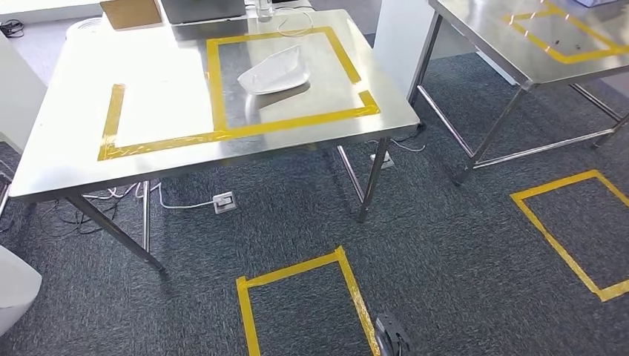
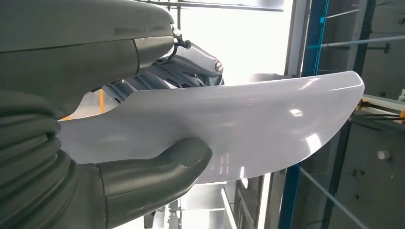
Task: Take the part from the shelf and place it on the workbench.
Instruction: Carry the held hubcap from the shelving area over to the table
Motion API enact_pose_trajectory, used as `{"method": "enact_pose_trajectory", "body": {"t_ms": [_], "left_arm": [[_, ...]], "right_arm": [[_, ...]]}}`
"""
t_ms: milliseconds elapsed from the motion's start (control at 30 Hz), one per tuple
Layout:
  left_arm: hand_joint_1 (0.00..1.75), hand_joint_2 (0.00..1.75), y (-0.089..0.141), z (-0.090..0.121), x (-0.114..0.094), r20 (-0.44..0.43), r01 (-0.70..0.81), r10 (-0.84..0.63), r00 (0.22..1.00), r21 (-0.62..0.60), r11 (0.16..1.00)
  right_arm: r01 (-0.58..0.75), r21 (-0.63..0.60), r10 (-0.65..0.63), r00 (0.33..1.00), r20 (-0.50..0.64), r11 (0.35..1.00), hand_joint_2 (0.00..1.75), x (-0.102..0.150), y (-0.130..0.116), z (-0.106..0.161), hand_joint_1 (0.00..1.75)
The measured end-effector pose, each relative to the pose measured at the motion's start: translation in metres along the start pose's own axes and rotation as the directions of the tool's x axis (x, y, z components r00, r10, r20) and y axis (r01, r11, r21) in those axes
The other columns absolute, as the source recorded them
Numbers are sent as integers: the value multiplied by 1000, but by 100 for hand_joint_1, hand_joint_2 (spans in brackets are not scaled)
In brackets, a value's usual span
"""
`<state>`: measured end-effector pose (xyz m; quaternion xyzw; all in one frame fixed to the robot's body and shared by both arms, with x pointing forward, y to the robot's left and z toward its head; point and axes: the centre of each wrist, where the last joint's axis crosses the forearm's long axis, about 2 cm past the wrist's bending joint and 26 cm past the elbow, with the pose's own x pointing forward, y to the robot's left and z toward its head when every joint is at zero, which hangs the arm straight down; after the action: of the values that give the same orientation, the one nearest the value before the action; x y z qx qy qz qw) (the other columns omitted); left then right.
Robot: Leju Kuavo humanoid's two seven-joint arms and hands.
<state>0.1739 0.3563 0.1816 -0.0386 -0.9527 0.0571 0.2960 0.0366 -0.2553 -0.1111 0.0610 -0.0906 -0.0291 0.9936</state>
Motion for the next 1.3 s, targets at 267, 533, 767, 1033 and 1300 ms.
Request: {"method": "enact_pose_trajectory", "body": {"t_ms": [267,533,767,1033,1300], "left_arm": [[175,175,-1,3,1,-4,-1,1,1000,10,1000],[175,175,0,3,1,-6,8,-8,1000,-5,1000],[175,175,0,6,-1,-31,28,-28,999,-13,1000],[175,175,6,-2,-11,-91,135,-135,987,-7,991],[175,175,64,-59,-81,-153,660,-672,725,-128,741]], "right_arm": [[3,2,-3,1000,-25,1000,0,-12,0,1,0],[11,2,-11,1000,-7,1000,0,-4,0,0,0],[21,8,-21,1000,-19,1000,0,-7,4,0,0],[20,5,-20,1000,10,1000,0,3,5,-1,0],[-5,19,5,1000,16,1000,0,3,7,-1,0]]}}
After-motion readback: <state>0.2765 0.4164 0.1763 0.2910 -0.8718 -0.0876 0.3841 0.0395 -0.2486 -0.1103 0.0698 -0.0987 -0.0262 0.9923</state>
